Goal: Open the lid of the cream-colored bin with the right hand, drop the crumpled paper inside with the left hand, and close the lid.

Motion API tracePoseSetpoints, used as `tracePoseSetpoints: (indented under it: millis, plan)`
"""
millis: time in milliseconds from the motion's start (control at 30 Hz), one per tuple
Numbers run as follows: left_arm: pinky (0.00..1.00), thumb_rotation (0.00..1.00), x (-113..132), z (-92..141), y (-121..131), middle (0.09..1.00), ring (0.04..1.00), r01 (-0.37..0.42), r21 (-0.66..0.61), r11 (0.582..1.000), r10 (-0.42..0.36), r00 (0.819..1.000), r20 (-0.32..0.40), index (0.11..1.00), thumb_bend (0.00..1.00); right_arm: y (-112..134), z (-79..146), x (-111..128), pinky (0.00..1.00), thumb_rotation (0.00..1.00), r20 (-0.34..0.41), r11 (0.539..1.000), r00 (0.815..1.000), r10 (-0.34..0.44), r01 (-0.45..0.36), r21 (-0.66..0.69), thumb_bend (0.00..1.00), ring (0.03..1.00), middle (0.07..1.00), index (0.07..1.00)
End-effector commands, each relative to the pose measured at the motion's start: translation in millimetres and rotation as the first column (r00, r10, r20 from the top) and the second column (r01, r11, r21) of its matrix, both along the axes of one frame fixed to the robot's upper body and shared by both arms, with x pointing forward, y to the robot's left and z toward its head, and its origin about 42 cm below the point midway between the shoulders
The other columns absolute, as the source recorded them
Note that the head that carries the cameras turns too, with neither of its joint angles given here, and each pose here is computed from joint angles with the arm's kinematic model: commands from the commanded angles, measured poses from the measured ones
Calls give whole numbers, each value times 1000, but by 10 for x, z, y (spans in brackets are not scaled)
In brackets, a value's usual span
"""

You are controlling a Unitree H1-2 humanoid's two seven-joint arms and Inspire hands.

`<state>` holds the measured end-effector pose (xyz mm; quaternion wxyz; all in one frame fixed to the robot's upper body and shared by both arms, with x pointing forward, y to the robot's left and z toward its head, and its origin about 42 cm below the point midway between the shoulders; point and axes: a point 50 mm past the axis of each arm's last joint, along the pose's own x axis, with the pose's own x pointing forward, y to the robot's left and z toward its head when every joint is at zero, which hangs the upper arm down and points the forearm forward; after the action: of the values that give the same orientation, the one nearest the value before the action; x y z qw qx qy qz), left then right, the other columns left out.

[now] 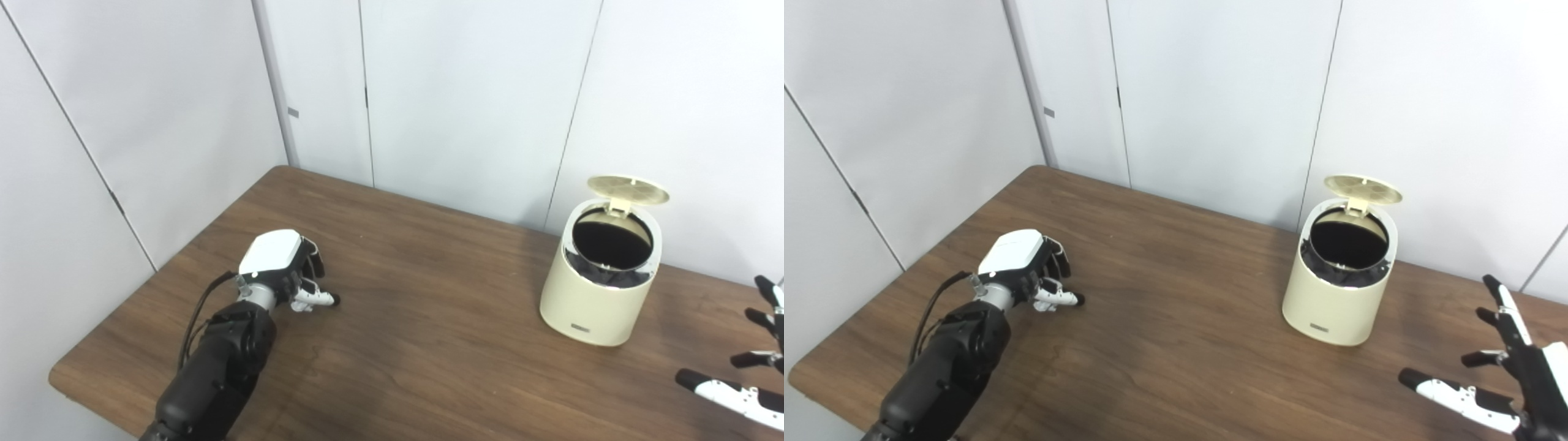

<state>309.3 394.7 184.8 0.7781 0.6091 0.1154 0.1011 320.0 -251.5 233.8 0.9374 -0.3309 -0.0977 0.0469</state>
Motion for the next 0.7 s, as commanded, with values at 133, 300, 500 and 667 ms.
tracePoseSetpoints:
  millis: [133, 300, 500, 667]
  plan:
    - [386, 0, 38, 14, 19, 493, 404, 22, 26, 999, -22, 1000, -8, 489, 503, -17, 197, 8, 516, 417, 75, 1000, 997, -6, 6, 0, 847, 890, 995, 1000]
    - [383, 0, 37, 21, 12, 496, 404, 23, 29, 999, -23, 1000, -2, 489, 503, -1, 176, -4, 515, 404, 64, 1000, 998, -7, 7, 3, 837, 887, 990, 1000]
    - [394, 0, 32, -2, 26, 502, 409, 19, 43, 999, -19, 1000, 4, 488, 503, 6, 169, 6, 540, 389, 70, 1000, 998, -2, 2, 4, 831, 874, 987, 1000]
    - [424, 0, 34, 31, -2, 511, 418, 16, 37, 999, -16, 1000, -12, 486, 503, 6, 180, 17, 558, 383, 72, 1000, 997, -5, 4, 5, 832, 873, 989, 1000]
